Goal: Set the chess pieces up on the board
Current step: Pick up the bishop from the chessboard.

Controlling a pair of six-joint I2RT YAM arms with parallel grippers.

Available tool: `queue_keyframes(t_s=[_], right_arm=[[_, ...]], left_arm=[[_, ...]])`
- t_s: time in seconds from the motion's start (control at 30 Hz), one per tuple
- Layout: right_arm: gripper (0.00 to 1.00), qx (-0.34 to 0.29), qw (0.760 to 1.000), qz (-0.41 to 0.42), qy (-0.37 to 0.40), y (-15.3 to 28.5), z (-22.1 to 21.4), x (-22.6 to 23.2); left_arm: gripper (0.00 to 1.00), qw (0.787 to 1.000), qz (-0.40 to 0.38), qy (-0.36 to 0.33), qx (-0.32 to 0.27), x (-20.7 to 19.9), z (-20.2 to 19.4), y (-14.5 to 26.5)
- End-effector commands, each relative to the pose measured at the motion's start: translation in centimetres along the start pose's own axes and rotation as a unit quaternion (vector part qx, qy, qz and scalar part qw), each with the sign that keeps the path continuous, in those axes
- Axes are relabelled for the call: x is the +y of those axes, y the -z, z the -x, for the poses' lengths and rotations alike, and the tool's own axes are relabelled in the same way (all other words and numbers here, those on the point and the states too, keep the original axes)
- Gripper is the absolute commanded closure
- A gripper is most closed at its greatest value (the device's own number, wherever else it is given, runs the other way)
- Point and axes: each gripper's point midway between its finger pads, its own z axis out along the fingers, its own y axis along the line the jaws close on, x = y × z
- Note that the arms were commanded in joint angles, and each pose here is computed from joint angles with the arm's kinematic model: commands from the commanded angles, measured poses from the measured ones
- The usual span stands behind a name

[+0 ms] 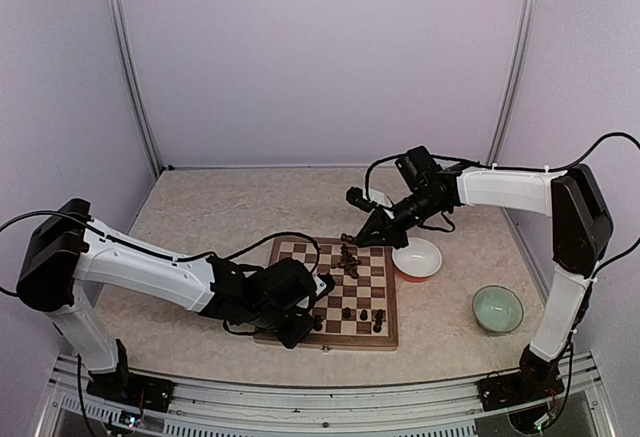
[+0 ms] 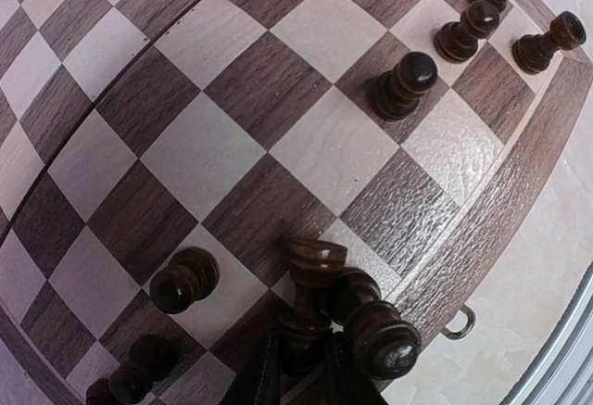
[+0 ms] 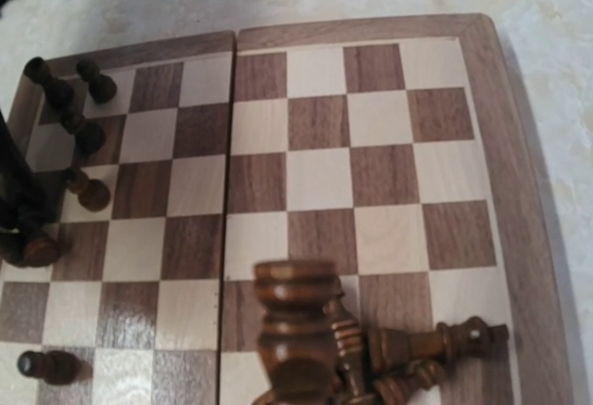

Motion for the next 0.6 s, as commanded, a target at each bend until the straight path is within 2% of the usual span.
queue_keyframes(t_s=[0.0, 0.17, 0.57], right_arm=[[0.95, -0.003, 1.0, -0.01, 0.007, 0.6, 0.1, -0.3], [0.95, -0.001, 1.0, -0.011, 0.008, 0.6, 0.0, -0.4], [0.95, -0.001, 1.0, -0.016, 0.01, 0.8, 0.2, -0.4]], left_arm=[[0.84, 1.0, -0.01, -0.01, 0.008, -0.2, 0.1, -0.3], [0.93, 1.0, -0.006, -0.016, 0.004, 0.0, 0.7, 0.1], [0.97, 0.999, 0.013, -0.026, -0.019, 1.0, 3.0, 2.3]])
